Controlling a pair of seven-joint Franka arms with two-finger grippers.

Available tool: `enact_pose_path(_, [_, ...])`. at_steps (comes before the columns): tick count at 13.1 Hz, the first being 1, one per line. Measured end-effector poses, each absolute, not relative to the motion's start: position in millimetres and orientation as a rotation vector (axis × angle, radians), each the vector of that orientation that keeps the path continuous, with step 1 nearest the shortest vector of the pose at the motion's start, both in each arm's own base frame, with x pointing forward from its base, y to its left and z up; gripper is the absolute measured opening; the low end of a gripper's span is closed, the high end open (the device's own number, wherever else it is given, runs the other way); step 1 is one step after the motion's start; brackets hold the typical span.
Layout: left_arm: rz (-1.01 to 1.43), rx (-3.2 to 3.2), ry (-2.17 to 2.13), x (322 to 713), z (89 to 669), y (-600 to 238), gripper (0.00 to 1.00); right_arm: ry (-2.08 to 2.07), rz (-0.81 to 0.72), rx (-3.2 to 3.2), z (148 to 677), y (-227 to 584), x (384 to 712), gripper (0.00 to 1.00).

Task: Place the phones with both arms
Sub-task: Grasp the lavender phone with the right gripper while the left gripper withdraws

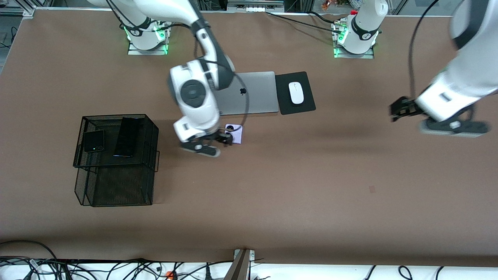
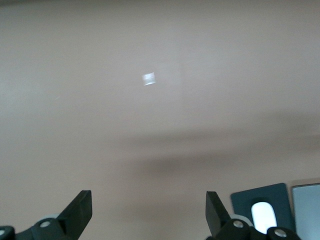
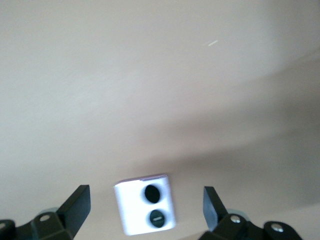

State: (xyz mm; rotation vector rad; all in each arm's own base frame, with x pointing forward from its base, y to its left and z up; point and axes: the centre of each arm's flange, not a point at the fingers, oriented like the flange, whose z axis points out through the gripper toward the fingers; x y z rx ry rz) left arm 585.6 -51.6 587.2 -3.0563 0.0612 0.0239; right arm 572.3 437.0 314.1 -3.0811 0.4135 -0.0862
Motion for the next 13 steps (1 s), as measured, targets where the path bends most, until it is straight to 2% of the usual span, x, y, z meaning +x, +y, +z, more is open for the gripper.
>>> enact_pose_path(4, [-0.011,-3.06,0.012,547.6,609.9,-20.3,1.0,0.443,-0.105,-3.051,280.4,476.9,556.4,1.0])
enact_pose_path(9, [0.015,-3.137,0.009,551.5,592.5,-4.9,1.0,0.528,-0.103,-3.077,219.6,465.4,538.8,1.0])
enact_pose_path(13, [-0.001,-3.074,0.153,550.7,594.5,-47.0,1.0,0.519,-0.114,-3.096,189.0,464.9,515.0,1.0])
